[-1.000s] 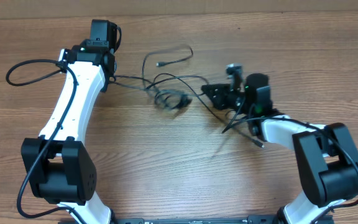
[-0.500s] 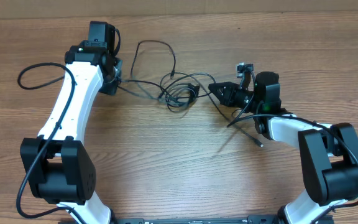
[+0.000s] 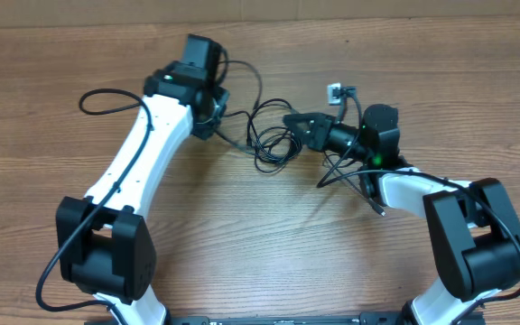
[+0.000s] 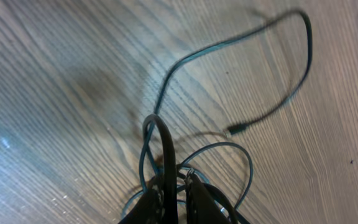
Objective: Untangle cables
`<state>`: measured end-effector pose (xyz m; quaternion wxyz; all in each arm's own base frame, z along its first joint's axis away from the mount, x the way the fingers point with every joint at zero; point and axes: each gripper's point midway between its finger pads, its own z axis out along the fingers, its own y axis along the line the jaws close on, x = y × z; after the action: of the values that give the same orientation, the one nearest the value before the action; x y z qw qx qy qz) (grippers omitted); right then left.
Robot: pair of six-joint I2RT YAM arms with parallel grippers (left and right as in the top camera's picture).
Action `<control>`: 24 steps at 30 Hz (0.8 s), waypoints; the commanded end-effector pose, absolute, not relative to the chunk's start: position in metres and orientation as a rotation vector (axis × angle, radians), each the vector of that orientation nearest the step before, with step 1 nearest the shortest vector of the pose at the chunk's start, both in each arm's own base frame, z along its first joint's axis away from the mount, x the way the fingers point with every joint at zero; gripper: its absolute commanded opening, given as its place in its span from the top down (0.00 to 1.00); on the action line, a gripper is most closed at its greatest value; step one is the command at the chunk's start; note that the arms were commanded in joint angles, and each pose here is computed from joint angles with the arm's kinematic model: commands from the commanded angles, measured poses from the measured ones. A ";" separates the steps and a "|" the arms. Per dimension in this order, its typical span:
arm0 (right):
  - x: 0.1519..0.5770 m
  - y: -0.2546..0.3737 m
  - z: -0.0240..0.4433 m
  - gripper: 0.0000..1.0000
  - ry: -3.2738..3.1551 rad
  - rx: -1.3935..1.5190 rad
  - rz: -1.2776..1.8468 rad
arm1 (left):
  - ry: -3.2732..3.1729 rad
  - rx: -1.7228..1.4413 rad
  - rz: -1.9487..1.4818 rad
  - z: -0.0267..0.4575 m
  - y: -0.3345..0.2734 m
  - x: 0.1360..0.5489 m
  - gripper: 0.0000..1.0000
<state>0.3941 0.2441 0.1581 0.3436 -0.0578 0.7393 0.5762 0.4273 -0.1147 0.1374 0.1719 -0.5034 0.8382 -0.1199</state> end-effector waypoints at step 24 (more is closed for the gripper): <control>0.415 0.132 0.054 0.93 2.317 0.598 1.197 | 2.424 -1.526 0.005 0.123 -0.060 0.387 0.96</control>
<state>0.4075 0.1373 0.0513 0.2052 0.2214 0.8398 0.4513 0.3874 -0.0529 0.1243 0.1500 -0.5331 0.8325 0.0159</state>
